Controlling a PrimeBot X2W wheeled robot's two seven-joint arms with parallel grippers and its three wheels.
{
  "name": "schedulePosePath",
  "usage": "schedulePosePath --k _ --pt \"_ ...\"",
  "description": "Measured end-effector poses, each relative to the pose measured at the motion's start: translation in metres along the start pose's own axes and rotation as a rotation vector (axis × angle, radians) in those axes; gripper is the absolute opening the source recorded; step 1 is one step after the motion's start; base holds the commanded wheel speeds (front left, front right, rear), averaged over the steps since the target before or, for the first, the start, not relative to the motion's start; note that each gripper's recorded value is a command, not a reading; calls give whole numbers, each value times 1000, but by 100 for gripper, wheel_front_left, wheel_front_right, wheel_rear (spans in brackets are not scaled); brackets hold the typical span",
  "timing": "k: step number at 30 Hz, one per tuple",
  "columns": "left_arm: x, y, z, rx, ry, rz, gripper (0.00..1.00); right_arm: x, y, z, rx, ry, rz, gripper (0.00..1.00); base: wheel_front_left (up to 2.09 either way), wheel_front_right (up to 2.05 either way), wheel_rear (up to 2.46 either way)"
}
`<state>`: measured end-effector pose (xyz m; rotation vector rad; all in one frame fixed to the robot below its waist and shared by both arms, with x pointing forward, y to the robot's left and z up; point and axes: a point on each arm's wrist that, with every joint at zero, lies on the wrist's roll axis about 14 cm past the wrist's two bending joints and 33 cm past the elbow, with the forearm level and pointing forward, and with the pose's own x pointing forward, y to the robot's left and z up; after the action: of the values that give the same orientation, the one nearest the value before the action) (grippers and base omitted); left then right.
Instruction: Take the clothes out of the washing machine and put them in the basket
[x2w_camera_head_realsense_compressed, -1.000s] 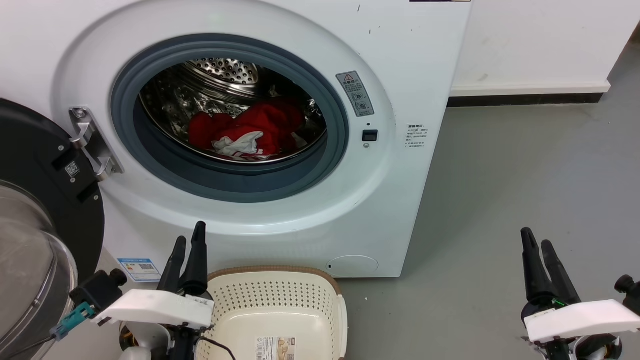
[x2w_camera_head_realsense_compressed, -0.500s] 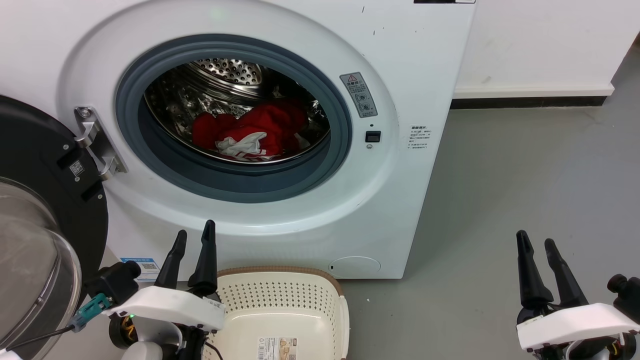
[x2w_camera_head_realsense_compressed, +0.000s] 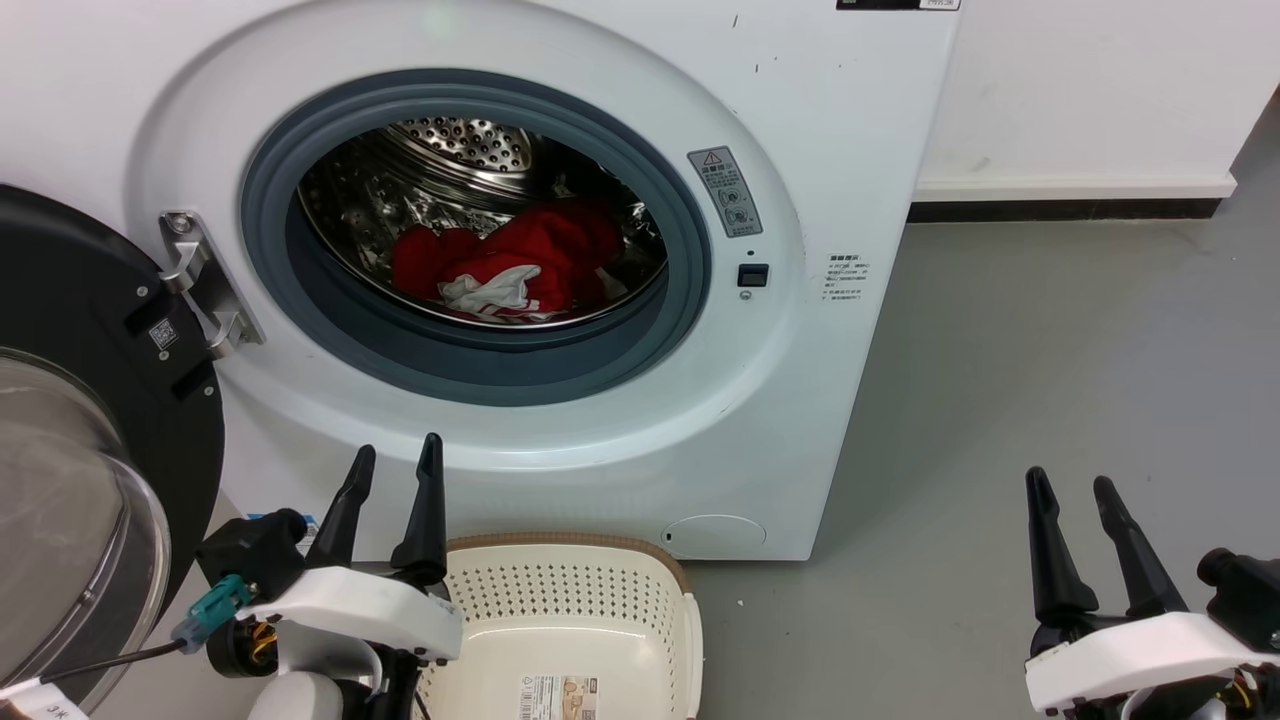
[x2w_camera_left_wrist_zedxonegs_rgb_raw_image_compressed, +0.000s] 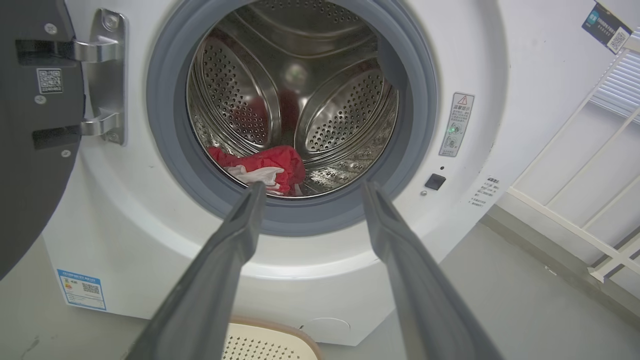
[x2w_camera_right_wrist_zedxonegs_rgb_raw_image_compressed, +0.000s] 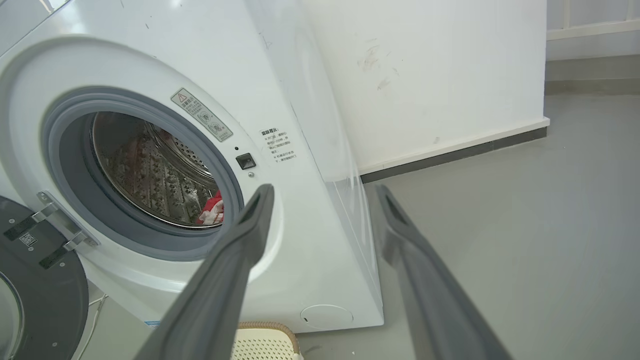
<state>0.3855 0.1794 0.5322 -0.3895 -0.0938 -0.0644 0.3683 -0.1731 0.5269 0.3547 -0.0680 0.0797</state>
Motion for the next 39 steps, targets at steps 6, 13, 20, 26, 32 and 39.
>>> schedulePosePath --k 6,13,20,26,32,39 --pt "-1 -2 0 61 -4 -10 100 -1 2 -2 -54 8 11 100 0 0 0" --pt "-2 -2 1 152 -12 -18 100 -1 6 -1 -139 10 28 100 0 0 0" --pt "-3 -2 3 216 -23 -23 100 -1 7 -1 -208 12 35 100 0 0 0" --pt "-4 -3 4 271 -32 -31 100 -4 7 -1 -278 17 39 100 0 0 0" --pt "-5 -5 5 316 -37 -39 100 -5 6 -1 -325 22 40 100 0 0 0" --pt "-6 -4 3 357 -38 -42 100 -6 6 -1 -374 22 44 100 0 0 0"
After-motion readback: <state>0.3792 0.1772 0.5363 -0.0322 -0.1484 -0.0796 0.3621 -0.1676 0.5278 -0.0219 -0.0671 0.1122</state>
